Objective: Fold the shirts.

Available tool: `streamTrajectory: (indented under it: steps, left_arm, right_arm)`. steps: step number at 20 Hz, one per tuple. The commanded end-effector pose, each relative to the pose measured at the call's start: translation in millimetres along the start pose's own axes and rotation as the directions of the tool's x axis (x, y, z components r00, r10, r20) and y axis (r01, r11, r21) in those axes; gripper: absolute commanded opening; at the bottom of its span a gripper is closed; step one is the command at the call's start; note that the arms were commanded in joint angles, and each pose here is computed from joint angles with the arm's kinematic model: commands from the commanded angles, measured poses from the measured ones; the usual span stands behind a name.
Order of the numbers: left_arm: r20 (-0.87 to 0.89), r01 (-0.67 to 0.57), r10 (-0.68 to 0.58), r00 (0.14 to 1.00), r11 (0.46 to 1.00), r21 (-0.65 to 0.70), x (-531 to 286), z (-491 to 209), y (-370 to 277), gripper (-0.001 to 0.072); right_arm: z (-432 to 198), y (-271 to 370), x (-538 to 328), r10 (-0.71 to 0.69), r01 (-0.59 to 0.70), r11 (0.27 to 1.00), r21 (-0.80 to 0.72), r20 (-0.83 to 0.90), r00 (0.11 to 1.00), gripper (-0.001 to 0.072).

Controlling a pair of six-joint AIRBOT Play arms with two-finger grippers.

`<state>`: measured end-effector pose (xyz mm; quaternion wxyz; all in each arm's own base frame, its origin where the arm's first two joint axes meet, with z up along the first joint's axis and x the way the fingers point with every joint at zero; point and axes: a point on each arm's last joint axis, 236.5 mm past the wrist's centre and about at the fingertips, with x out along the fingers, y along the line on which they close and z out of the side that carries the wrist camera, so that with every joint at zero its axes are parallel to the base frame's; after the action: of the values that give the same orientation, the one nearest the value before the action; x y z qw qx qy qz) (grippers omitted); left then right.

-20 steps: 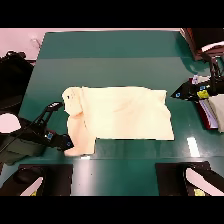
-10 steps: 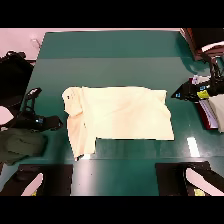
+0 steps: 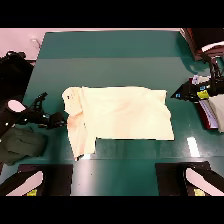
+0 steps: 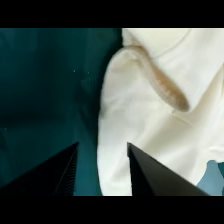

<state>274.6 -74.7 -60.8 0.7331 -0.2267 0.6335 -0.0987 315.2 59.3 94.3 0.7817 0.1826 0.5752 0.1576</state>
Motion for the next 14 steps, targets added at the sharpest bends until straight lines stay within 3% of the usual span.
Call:
streamTrajectory:
  steps: [1,4,5,6,7,9,10,11,14]
  left_arm:
    - [0.011,0.0,0.0,1.0,1.0,0.02,22.9,7.8,-7.3,0.0365]
    - [0.021,-0.01,0.01,1.0,1.0,-0.017,29.1,11.3,-6.9,0.0367]
    - [0.024,-0.013,0.014,1.0,1.0,-0.015,28.6,12.1,-6.2,0.0395]
    - [0.03,-0.015,0.016,0.999,1.0,-0.014,28.2,13.9,-6.1,0.0517]
    - [0.038,-0.016,0.016,0.999,1.0,-0.014,28.1,15.7,-5.9,0.0511]
    - [0.032,0.01,-0.009,0.999,1.0,-0.027,28.4,14.1,-11.8,0.032]
    - [0.021,0.026,-0.025,0.999,1.0,-0.018,28.4,11.6,-15.7,0.0113]
    - [0.0,0.036,-0.036,0.999,0.999,0.008,27.4,7.1,-18.7,0.0025]
    - [-0.028,0.038,-0.036,0.999,0.996,0.081,13.8,2.5,-25.8,0.0024]
  right_arm:
    - [0.0,0.1,-0.1,0.0,0.0,1.0,0.0,0.0,1.0,0.043]
    - [-3.6,0.6,-0.1,0.002,-0.002,1.0,0.0,-0.015,1.0,0.043]
    - [-4.5,0.6,-0.1,0.002,-0.002,1.0,0.0,-0.019,1.0,0.043]
    - [-4.5,0.7,-0.1,0.003,-0.003,1.0,0.0,-0.019,1.0,0.043]
    - [-4.5,0.7,-0.1,0.003,-0.003,1.0,0.0,-0.019,1.0,0.043]
    - [-4.5,0.5,-0.1,0.002,-0.002,1.0,-0.001,-0.019,1.0,0.043]
    - [-5.9,0.2,-0.2,0.001,-0.001,1.0,-0.008,-0.025,1.0,0.043]
    - [-11.8,-1.1,-0.5,-0.002,0.001,1.0,-0.031,-0.049,0.999,0.043]
    - [-37.9,-48.0,1.4,-0.103,0.109,0.993,0.037,-0.135,0.985,0.043]
